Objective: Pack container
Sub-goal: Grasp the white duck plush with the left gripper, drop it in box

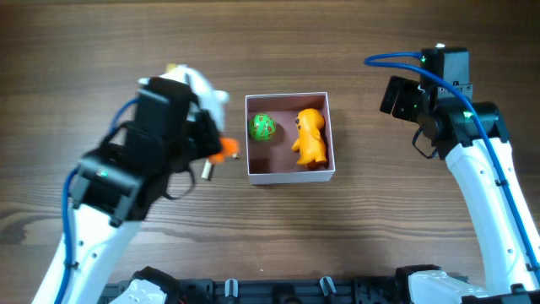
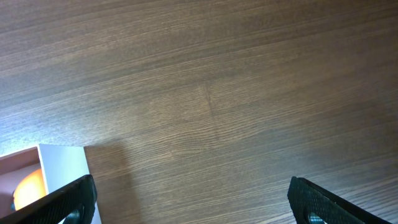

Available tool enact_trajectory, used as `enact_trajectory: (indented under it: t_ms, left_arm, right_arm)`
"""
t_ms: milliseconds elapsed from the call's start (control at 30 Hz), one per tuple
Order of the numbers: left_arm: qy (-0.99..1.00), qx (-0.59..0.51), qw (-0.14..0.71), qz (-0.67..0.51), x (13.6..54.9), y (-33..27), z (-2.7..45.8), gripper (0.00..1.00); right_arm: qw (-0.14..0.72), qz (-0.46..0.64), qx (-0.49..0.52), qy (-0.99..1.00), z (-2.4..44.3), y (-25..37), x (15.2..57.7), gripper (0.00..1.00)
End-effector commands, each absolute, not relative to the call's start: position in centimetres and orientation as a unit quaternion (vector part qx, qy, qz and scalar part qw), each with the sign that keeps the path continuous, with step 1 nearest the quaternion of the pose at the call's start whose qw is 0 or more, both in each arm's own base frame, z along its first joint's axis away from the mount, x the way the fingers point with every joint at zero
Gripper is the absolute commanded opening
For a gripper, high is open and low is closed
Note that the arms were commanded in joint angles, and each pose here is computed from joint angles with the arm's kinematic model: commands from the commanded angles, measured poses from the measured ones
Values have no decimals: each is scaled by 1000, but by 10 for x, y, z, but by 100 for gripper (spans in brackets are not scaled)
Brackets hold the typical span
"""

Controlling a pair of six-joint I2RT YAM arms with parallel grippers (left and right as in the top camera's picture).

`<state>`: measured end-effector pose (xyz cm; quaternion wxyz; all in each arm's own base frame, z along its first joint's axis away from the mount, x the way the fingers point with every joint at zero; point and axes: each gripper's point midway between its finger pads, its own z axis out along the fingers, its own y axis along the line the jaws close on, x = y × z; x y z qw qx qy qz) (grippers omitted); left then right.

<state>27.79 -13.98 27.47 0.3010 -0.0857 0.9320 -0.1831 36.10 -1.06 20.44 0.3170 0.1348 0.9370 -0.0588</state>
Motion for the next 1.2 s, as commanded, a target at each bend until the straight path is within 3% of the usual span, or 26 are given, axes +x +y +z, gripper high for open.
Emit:
enact_trajectory:
  t_ms: [0, 233, 433, 800, 900, 967, 1033, 1067, 1167]
  left_arm:
    - [933, -16, 287, -218, 266, -199, 272, 4]
    - [957, 45, 246, -146, 279, -262, 197, 5]
    - [974, 40, 208, -83, 307, -273, 122, 6]
    - [976, 32, 210, -41, 316, -260, 106, 10]
    - [977, 32, 207, -39, 314, -260, 105, 25]
    - [977, 33, 207, -39, 314, -260, 105, 57]
    - [977, 33, 205, -40, 314, -260, 105, 75]
    - [977, 33, 205, -40, 314, -260, 105, 80]
    - [977, 33, 206, -41, 314, -260, 105, 83]
  right_arm:
    - [317, -62, 147, 935, 204, -13, 362, 100]
    - [318, -62, 147, 935, 204, -13, 362, 100]
    - [317, -62, 147, 935, 204, -13, 362, 100]
    - [317, -62, 147, 935, 204, -13, 362, 100]
    - [317, -62, 147, 935, 204, -13, 362, 100]
    - [318, -63, 147, 935, 204, -13, 362, 100]
    - [317, -62, 147, 935, 204, -13, 362, 100]
    - [318, -62, 147, 935, 204, -13, 362, 100]
    - [318, -62, 147, 935, 204, -13, 362, 100]
